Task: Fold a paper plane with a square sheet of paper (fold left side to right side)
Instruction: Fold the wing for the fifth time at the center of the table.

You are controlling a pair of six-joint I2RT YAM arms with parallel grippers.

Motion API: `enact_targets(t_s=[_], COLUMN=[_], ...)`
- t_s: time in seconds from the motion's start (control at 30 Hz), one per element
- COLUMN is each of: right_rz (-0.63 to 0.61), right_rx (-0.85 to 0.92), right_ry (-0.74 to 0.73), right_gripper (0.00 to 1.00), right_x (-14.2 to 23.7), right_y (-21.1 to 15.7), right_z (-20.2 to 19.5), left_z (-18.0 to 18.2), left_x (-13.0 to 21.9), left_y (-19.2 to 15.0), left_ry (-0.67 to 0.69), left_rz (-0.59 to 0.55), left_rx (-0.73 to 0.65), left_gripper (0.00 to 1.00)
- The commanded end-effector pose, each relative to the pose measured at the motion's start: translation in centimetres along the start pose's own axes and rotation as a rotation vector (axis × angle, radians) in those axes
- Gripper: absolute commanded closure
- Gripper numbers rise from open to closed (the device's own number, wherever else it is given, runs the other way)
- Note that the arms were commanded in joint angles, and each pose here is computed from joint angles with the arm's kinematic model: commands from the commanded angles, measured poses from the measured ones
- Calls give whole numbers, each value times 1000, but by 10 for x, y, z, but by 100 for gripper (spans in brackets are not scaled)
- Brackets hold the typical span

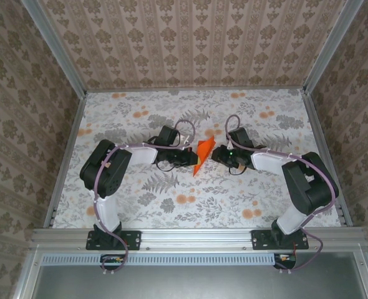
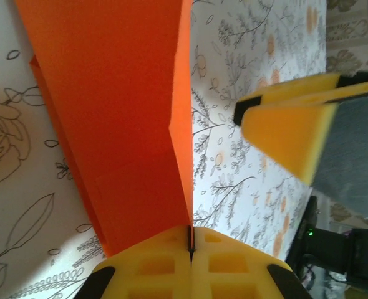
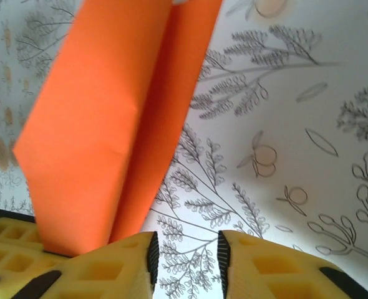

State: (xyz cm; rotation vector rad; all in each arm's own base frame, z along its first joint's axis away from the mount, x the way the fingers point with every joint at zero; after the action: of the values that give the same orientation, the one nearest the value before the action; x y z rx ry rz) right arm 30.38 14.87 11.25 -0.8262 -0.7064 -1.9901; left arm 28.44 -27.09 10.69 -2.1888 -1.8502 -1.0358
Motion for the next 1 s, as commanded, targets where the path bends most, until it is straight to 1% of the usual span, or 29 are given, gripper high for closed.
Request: enact_targets(t_s=[0.0,0.03,0.13,0.2,0.3,0.5,0.7,0.8,0.9,0.97], right_rz=[-10,-11,-14,-19,-21,-55,-81,-64,-44,-28], right_rx=[-9,-13,-30,-42,-72,-95,-98,-112,-131,-134], right_ry=[68,74,88,96,122,141,192,242,277,287], right_gripper=[78,82,88,90,91,85,72,70,70,73], right_x=[-4,-6,-13,-17,-20,-7,9,7,1,-4], right_y=[4,6,11,15,20,25,24,22,21,19], right_z=[7,8,11,12,9,-4,-14,-13,-10,-7], left_z=[-7,-7,-8,-8,-8,-7,-15,-19,-18,-17], left_x=[1,1,0,-2,-5,-9,-11,-13,-15,-15], left_y=[3,2,2,0,-4,-13,-19,-21,-20,-21], left_ry=[-45,-42,-33,-29,-23,-14,-1,-14,-2,-3], left_rz=[-23,-22,-26,-27,-42,-80,-116,-126,-160,-175], left_rx=[38,42,49,59,87,149,178,194,214,231], left_gripper=[100,100,100,100,100,100,100,100,100,100])
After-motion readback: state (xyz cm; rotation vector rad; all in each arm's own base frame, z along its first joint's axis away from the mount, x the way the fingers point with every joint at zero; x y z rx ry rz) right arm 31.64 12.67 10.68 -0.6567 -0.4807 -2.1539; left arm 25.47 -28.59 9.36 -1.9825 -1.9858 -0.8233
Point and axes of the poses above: each hand's point on the last joint's axis, 136 mm out from that joint toward the fingers, its own x axis back along the fingers, its own z axis along the line the jaws close on, y = z × x, the point moved 9 cm from there along x, back along the fingers, and after that the axes turned 10 degrees about -x, right-handed, at the moved point
